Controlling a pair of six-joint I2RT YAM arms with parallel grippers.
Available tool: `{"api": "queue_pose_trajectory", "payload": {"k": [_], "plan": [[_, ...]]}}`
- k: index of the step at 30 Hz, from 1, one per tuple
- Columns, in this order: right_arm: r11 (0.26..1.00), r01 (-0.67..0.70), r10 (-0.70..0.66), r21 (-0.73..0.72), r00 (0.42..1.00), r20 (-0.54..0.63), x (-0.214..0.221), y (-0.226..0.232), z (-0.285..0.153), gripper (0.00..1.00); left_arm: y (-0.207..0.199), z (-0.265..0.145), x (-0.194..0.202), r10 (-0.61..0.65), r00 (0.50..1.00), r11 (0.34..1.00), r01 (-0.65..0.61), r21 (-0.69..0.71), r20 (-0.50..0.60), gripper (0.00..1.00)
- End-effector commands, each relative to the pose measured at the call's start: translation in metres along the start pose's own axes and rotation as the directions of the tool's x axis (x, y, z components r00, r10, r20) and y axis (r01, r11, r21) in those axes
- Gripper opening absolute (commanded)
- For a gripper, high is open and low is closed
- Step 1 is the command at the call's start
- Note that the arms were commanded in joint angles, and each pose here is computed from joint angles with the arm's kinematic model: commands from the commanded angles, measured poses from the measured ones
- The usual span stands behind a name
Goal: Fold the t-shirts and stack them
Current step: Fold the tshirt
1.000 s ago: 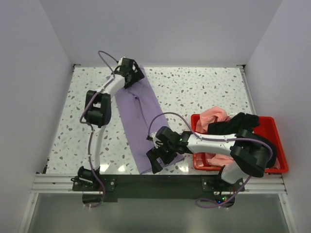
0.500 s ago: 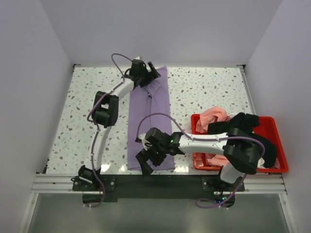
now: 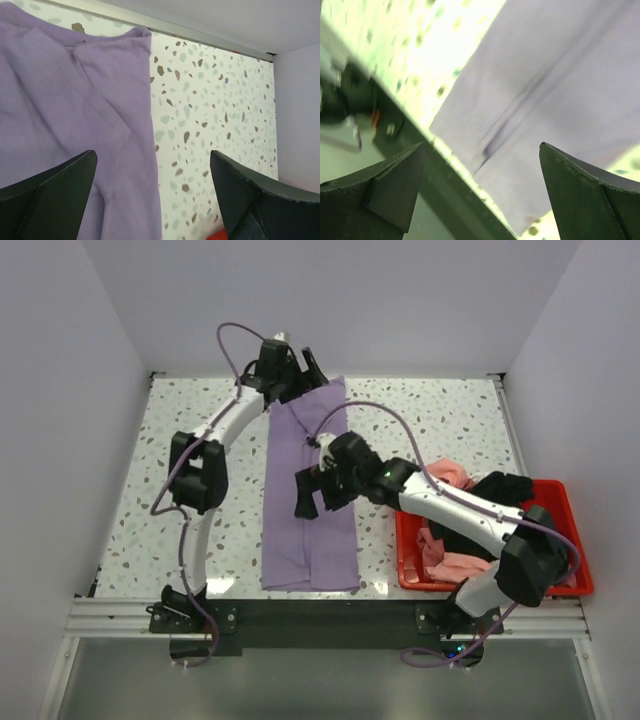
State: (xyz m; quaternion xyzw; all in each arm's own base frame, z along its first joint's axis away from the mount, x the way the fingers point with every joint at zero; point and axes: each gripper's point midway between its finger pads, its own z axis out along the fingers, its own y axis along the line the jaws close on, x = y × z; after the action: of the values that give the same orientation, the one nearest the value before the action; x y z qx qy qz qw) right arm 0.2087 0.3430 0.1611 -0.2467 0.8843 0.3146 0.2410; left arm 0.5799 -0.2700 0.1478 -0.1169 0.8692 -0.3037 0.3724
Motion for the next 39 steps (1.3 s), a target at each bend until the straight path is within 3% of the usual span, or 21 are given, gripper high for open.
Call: {"api": "queue_pose_trajectory", "payload": {"k": [1,2,3,4,6,7,12,14,19,27,39], "plan": [[0.989,-0.102,0.088,0.108,0.989,0.122,-0.050,-0.042,-0.027,0.99,-0.051,-0.124,-0.064,0.131,0.968,0.990,-0.138,0.017,0.215,1.00],[0.981,-0.131,0.112,0.143,0.984,0.136,-0.058,-0.057,-0.024,0.99,-0.035,-0.136,-0.065,0.129,0.962,0.992,-0.122,-0.044,0.242,1.00],[0.968,-0.174,0.140,0.179,0.972,0.189,-0.078,-0.077,-0.030,0.99,-0.043,-0.175,-0.073,0.132,0.945,0.991,-0.125,-0.041,0.301,1.00],[0.945,-0.212,0.157,0.248,0.962,0.223,-0.088,-0.097,-0.029,0.99,-0.009,-0.170,-0.041,0.130,0.959,0.989,-0.107,-0.102,0.251,1.00],[0.910,-0.256,0.186,0.326,0.955,0.232,-0.107,-0.127,-0.023,0.99,0.004,-0.211,-0.033,0.111,0.943,0.989,-0.073,-0.132,0.314,1.00],[0.895,-0.255,0.172,0.365,0.954,0.245,-0.114,-0.139,-0.022,0.99,0.037,-0.207,0.001,0.094,0.959,0.982,-0.045,-0.183,0.268,1.00],[0.859,-0.281,0.144,0.428,0.935,0.324,-0.178,-0.178,-0.004,0.99,0.096,-0.241,0.082,-0.016,0.979,0.965,0.069,-0.253,0.205,1.00],[0.849,-0.293,0.172,0.440,0.940,0.293,-0.179,-0.197,0.025,0.98,0.103,-0.249,0.103,-0.049,0.983,0.967,0.092,-0.237,0.179,1.00],[0.854,-0.295,0.132,0.427,0.919,0.371,-0.227,-0.219,0.054,0.90,0.143,-0.267,0.156,-0.078,0.993,0.939,0.102,-0.328,0.086,1.00],[0.842,-0.286,0.072,0.457,0.900,0.430,-0.248,-0.263,0.097,0.65,0.159,-0.293,0.171,-0.052,0.994,0.925,0.084,-0.370,0.096,1.00],[0.855,-0.287,0.080,0.432,0.896,0.437,-0.247,-0.291,0.134,0.64,0.168,-0.290,0.176,-0.040,0.997,0.910,0.062,-0.411,0.062,1.00]]}}
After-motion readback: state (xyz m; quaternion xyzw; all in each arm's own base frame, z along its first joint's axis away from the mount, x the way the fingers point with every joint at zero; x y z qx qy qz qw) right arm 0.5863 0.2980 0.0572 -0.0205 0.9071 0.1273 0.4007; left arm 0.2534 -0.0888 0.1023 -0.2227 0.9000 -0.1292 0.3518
